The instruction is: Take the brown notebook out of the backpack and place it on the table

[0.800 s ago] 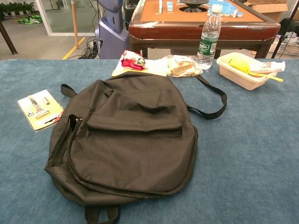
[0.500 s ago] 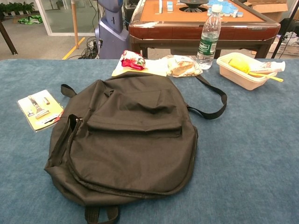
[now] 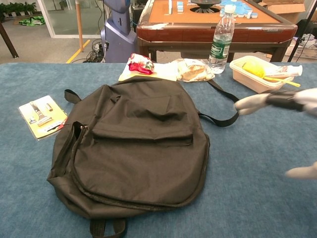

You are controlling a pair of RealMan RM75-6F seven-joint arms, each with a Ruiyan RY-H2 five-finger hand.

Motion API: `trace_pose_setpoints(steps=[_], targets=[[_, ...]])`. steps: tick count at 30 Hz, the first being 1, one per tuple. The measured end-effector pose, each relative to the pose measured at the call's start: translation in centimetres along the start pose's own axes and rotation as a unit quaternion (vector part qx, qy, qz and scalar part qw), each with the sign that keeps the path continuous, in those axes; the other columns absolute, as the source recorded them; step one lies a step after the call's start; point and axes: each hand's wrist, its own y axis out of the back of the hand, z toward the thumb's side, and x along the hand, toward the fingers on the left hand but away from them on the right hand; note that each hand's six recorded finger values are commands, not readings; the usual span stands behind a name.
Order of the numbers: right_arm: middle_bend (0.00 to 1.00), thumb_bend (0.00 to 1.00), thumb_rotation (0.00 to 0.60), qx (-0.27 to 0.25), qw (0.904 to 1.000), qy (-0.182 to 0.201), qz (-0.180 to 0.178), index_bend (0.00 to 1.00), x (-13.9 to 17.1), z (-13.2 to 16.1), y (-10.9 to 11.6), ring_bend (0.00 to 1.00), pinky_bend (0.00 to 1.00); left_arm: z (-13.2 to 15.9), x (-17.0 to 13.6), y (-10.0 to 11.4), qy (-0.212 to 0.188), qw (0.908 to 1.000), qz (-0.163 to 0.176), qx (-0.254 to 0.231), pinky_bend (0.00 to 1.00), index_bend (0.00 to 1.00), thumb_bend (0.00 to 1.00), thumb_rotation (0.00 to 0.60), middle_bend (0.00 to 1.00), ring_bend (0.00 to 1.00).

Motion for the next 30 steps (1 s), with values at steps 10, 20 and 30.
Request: trace_pose_setpoints(steps=[10, 20, 30], targets=[[0.05, 0.02, 0.6, -0.014, 0.9935, 0.099, 0.055, 0.09, -6.9, 6.6, -4.2, 0.0, 0.06, 0.5, -0.2, 0.6, -0.01, 0.9999, -0.001, 0.002, 0.14, 0.19, 0.31, 0.6, 0.12, 0.15], [0.02, 0.02, 0.6, -0.008, 0.9904, 0.126, 0.057, 0.01, -11.1, 10.1, -6.9, 0.0, 0.05, 0.6, -0.4, 0.7, -0.014, 0.9998, -0.009, -0.007, 0.14, 0.19, 0.31, 0.6, 0.12, 0.15], [0.02, 0.02, 0.6, 0.006, 0.99, 0.128, 0.057, 0.0, -12.8, 11.3, -8.6, 0.0, 0.05, 0.6, -0.5, 0.4, -0.016, 0.9996, -0.017, -0.017, 0.14, 0.19, 0.31, 0.6, 0.12, 0.15]])
